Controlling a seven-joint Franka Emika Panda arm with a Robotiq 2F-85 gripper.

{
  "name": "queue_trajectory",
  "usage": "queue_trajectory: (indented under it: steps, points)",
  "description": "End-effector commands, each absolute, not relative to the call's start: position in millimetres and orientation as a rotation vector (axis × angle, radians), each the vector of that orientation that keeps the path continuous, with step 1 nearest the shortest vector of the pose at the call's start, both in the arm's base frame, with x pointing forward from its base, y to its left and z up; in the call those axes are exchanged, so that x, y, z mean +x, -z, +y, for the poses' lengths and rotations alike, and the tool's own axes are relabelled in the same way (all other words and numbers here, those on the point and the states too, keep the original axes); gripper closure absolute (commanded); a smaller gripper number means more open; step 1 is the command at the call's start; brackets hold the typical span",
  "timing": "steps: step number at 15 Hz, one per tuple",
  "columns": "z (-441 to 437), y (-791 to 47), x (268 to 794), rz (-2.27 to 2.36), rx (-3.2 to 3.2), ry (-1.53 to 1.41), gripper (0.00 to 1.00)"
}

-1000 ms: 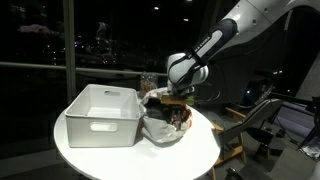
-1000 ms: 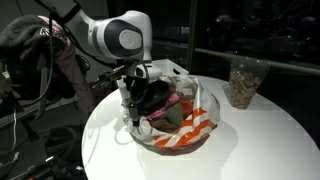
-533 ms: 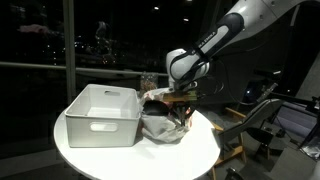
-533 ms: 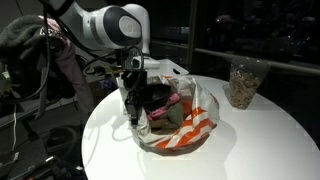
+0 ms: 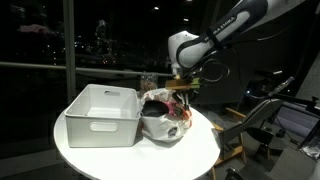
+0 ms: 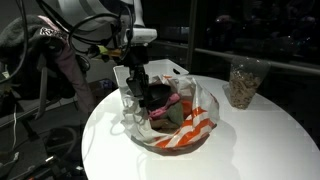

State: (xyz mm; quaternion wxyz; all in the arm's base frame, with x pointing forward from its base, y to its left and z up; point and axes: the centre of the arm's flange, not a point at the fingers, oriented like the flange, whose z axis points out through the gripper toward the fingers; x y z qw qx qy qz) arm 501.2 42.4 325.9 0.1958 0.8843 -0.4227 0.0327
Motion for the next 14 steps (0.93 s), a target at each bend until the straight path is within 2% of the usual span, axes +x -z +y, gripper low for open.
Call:
queue_trajectory:
  steps: [1,9,14]
  points:
    - [56.5,-335.9,500.2,-1.121,2.562,-0.103,0.62]
    - [82.8,-300.3,531.4,-1.12,2.777,-0.231,0.02]
    - [94.5,-273.6,531.4,-1.036,2.835,-0.078,0.0]
